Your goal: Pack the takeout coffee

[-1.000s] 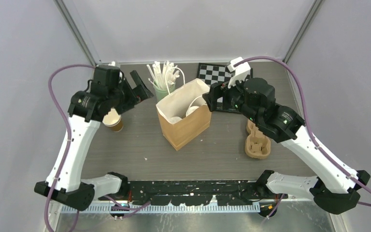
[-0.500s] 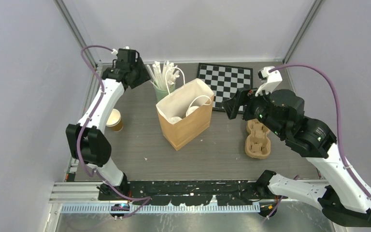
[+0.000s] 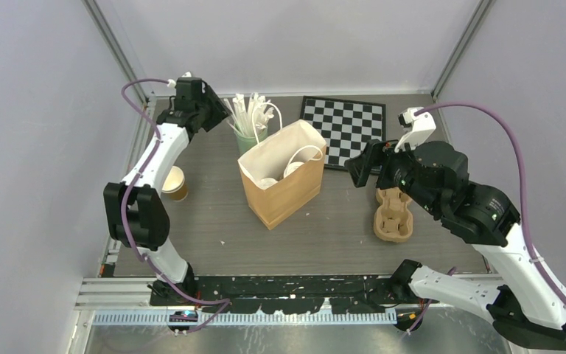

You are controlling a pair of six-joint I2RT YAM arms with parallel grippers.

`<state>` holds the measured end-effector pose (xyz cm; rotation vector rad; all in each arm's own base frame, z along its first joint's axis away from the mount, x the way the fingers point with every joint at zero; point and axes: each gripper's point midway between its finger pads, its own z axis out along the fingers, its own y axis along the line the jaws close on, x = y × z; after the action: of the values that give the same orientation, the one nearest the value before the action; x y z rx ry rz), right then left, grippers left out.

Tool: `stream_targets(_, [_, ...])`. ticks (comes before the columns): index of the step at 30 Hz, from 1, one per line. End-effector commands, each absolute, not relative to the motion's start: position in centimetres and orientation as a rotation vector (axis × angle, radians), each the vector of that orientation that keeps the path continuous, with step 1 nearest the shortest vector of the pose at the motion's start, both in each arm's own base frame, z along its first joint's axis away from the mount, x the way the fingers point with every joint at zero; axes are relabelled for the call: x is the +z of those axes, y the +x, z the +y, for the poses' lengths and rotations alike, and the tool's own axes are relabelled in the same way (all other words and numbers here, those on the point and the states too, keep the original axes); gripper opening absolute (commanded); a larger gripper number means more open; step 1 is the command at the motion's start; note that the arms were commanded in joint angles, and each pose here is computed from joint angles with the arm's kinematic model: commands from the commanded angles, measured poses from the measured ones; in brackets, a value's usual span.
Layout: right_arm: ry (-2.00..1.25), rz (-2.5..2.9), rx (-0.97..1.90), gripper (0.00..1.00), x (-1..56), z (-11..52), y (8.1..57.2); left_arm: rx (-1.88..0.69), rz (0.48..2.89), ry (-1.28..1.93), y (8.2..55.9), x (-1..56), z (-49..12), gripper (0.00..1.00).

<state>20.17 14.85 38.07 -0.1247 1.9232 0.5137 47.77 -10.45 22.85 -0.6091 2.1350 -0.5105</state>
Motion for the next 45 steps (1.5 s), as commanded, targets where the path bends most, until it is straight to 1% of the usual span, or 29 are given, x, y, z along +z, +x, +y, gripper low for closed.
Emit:
stream_targets(1, [-0.136,1.898,0.511,0.89,39.0,15.2,20.7,-0.578,2.087,-0.595,48.6,24.2,-11.2,0.47])
stream_targets(6, [-0.15,1.893,0.512,0.89,39.1,15.6,21.0,-0.582,2.112,-0.609,48.2,23.4,-11.3,0.41])
stream_targets(12, [-0.145,1.893,0.523,0.89,39.1,15.7,20.9,-0.609,2.132,-0.645,47.5,22.8,-11.6,0.38])
stream_targets(14, [-0.143,1.894,0.525,0.89,39.1,15.6,20.8,-0.622,2.129,-0.649,47.4,23.0,-11.7,0.34])
stream_targets(16, [-0.139,1.893,0.526,0.89,39.1,15.5,20.8,-0.633,2.127,-0.644,47.3,23.3,-11.9,0.27])
stream_targets(19, [-0.132,1.893,0.528,0.89,39.1,15.3,20.6,-0.644,2.112,-0.626,47.2,24.3,-11.9,0.05])
stream_targets(20, [-0.129,1.892,0.529,0.89,39.1,15.2,20.5,-0.643,2.106,-0.618,47.1,24.8,-11.8,0.01])
stream_targets(30, [-0.06,1.885,0.541,0.89,38.5,14.3,20.0,-0.593,1.985,-0.558,44.7,32.9,-10.1,0.0])
stream_targets(33, [-0.053,1.896,0.44,0.89,37.5,12.6,20.2,-0.612,1.938,-0.557,43.9,35.2,-10.0,0.0])
stream_targets(37, [-0.053,1.852,0.328,0.9,38.1,10.4,20.4,-0.634,1.864,-0.567,41.9,38.4,-9.5,0.0])
stream_targets(45, [-0.032,1.814,0.339,0.9,39.0,8.9,19.2,-0.631,1.689,-0.547,37.2,46.1,-7.8,0.0])
